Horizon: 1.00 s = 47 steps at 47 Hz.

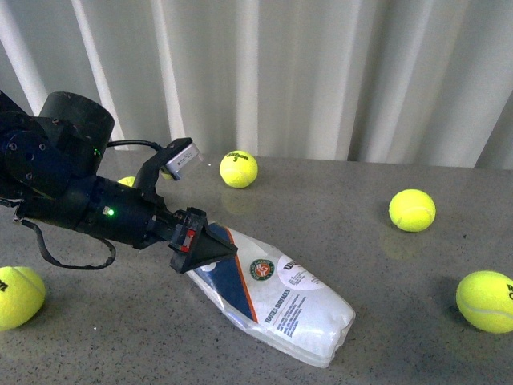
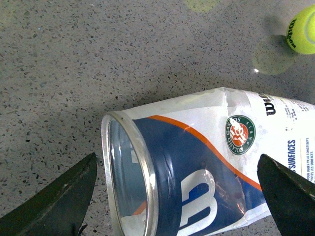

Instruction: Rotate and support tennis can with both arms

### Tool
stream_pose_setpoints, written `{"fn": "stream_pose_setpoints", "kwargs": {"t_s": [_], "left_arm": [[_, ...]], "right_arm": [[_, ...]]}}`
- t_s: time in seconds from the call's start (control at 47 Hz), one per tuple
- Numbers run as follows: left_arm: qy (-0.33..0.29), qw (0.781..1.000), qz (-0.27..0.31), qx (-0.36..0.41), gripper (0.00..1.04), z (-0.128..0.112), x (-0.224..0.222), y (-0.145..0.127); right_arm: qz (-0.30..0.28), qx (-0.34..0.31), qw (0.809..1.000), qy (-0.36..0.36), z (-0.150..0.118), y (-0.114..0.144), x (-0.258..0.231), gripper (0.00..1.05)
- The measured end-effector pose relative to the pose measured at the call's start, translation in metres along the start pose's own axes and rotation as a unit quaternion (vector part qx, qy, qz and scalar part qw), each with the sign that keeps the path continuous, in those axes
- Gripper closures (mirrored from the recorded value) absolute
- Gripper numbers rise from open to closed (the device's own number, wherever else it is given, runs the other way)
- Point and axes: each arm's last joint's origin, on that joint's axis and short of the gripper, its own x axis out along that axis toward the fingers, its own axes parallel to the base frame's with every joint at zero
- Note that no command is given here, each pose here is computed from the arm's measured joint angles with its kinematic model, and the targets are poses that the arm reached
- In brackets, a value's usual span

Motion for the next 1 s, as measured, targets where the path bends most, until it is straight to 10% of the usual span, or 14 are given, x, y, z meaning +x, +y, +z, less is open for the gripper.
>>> {"fn": "stream_pose_setpoints", "kwargs": {"t_s": [0.149, 0.745, 1.0], "left_arm": [[-0.007, 1.0, -0.015, -0.014, 0.07, 0.0, 0.002, -0.002], [-0.003, 0.994, -0.061, -0.085, 0.93, -0.013, 0.011, -0.015], [-0.022, 0.991, -0.065, -0.113, 1.0, -0.005, -0.009, -0.018]], "right_arm": [[0.0, 0.0, 1.0, 0.0, 0.0, 0.0, 0.0, 0.07], [0.0, 0.0, 1.0, 0.0, 0.0, 0.0, 0.0, 0.07], [0.0, 0.0, 1.0, 0.0, 0.0, 0.0, 0.0, 0.07]]}}
